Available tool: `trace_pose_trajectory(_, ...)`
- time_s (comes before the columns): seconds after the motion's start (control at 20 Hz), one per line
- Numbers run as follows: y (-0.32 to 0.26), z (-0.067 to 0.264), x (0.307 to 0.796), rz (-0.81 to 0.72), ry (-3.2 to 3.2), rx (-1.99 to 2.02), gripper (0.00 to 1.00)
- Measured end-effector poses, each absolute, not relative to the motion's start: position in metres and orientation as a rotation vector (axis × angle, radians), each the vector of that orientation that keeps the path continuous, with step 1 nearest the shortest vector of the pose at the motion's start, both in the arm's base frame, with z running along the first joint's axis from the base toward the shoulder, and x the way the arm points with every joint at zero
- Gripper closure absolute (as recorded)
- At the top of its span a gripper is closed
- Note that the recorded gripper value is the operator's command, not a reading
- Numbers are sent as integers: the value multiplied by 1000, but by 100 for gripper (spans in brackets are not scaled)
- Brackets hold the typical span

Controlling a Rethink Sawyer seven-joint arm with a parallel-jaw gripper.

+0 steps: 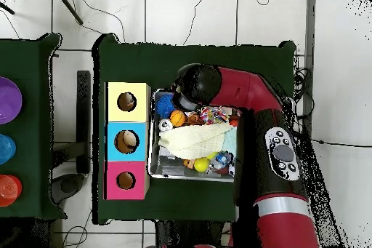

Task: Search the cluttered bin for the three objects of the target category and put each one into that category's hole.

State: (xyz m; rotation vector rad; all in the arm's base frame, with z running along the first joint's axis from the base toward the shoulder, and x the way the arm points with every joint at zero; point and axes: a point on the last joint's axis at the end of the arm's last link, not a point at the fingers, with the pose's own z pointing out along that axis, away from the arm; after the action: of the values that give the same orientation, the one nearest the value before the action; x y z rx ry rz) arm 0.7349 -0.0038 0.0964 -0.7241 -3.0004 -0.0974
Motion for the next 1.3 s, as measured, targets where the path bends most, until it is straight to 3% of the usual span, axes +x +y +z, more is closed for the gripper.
trace_pose_trajectory(1.3,-8,79,770,-110,-3047,-747,0)
